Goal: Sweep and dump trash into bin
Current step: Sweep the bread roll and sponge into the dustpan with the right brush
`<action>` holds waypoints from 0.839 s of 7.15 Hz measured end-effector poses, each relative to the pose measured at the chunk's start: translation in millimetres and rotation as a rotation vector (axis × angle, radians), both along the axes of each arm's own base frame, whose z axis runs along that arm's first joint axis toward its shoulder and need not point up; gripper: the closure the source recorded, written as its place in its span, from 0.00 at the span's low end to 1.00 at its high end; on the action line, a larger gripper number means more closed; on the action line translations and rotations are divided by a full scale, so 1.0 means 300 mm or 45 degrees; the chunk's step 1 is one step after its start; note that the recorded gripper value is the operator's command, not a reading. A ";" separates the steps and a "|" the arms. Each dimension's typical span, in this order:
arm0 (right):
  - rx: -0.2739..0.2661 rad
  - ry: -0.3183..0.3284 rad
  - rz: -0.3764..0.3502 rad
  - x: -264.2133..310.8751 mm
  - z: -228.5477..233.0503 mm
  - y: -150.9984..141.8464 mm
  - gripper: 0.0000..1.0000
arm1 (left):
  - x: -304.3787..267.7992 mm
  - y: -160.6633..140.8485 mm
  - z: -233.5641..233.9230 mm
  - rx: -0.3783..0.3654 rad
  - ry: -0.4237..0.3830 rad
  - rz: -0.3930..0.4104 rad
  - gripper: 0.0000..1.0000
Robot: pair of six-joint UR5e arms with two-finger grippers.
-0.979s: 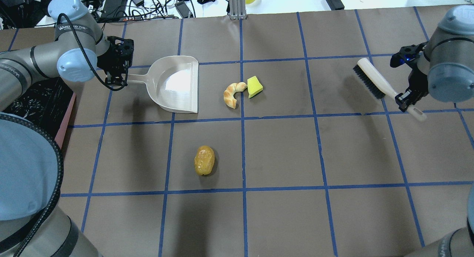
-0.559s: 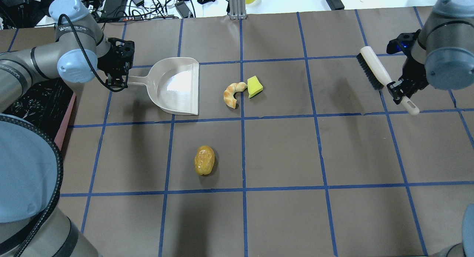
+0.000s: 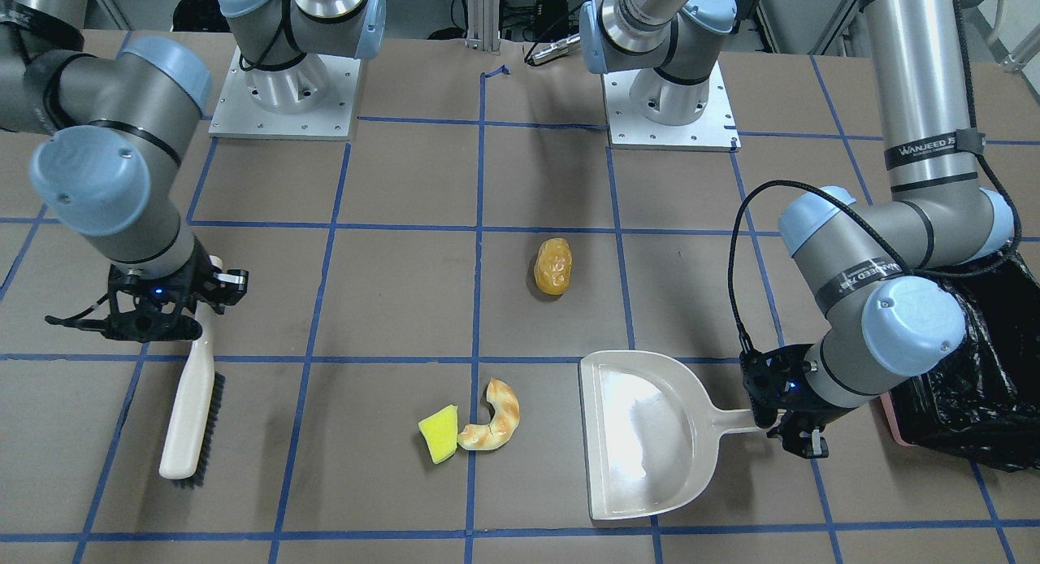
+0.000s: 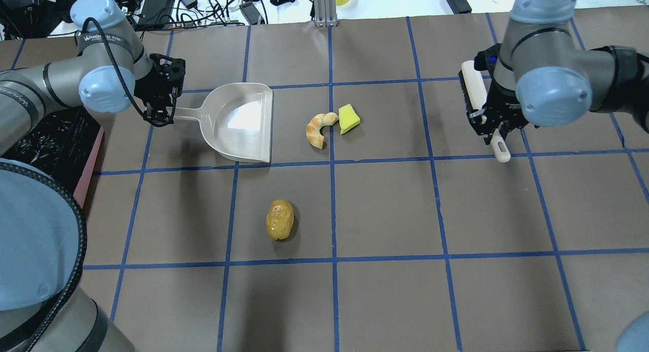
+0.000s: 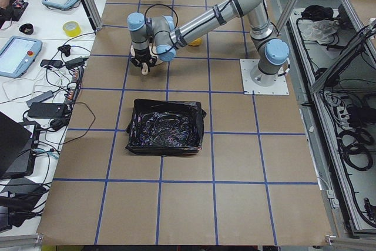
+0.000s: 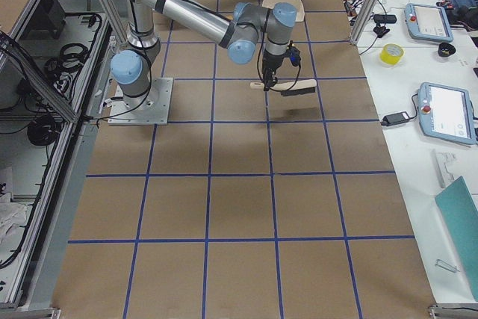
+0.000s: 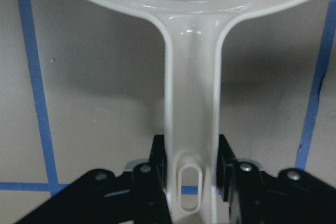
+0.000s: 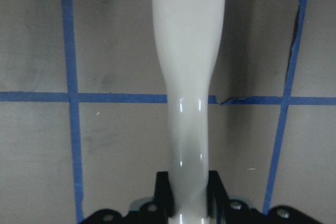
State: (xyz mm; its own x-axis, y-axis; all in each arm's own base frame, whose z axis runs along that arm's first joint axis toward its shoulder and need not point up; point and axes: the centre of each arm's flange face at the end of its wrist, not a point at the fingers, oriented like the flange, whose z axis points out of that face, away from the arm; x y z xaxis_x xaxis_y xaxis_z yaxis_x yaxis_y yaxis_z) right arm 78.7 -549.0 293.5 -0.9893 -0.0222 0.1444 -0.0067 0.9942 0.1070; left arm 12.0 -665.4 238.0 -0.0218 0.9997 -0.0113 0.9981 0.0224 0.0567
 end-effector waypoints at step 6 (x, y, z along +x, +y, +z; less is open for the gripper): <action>-0.021 -0.063 -0.257 0.728 -0.173 0.069 1.00 | 0.000 0.002 -0.004 0.006 -0.006 -0.001 1.00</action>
